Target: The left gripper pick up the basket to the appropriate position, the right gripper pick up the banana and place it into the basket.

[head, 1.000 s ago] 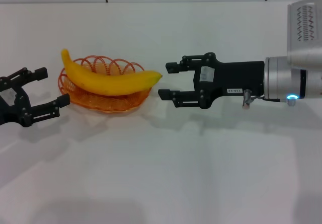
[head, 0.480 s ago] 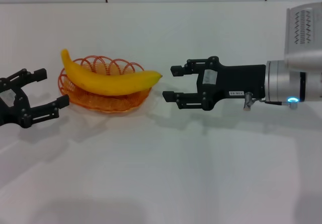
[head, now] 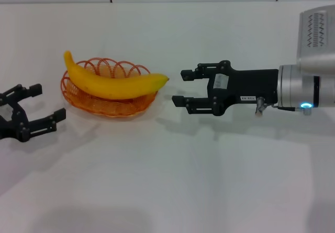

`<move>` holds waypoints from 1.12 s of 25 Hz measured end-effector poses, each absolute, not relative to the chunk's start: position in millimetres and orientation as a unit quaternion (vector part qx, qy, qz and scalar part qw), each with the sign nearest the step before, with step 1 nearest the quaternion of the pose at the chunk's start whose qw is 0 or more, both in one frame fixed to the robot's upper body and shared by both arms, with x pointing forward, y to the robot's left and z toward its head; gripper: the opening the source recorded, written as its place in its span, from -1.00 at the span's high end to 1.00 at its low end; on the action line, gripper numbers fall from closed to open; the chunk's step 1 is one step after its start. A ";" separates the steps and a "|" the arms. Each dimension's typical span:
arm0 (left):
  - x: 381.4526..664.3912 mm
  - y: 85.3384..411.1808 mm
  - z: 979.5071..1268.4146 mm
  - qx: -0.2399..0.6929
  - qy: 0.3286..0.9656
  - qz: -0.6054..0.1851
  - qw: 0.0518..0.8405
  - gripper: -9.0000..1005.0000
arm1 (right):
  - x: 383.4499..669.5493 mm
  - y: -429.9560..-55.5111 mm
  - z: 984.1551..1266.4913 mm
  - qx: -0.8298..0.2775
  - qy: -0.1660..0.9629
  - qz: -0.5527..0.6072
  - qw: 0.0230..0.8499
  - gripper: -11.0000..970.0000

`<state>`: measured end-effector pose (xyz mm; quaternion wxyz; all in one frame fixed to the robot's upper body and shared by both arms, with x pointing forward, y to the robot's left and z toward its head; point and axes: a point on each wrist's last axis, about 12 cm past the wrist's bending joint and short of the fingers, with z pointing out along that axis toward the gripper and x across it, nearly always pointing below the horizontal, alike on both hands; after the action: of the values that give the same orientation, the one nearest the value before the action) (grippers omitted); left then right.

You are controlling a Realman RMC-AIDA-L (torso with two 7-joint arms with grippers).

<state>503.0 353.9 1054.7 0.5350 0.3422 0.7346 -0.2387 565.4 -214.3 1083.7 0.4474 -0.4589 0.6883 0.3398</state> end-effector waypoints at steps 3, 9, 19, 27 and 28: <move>503.0 352.1 1050.2 0.342 0.739 -0.233 0.531 -0.80 | 565.9 -215.8 1083.8 -0.455 0.690 0.340 0.449 -0.40; 502.7 350.6 1048.7 0.345 0.740 -0.235 0.528 -0.80 | 565.8 -217.2 1083.9 -0.451 0.690 0.341 0.451 -0.40; 502.7 351.2 1049.6 0.346 0.738 -0.237 0.528 -0.80 | 567.2 -219.5 1086.2 -0.446 0.689 0.341 0.457 -0.40; 503.6 350.8 1050.9 0.346 0.736 -0.237 0.532 -0.80 | 566.7 -220.1 1085.6 -0.445 0.690 0.341 0.457 -0.40; 503.7 350.7 1051.1 0.346 0.736 -0.237 0.532 -0.80 | 566.7 -220.1 1085.6 -0.445 0.690 0.341 0.457 -0.40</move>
<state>503.7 350.7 1051.1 0.5321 0.3457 0.7356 -0.2372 566.7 -220.1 1085.6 0.4571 -0.4453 0.6902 0.3412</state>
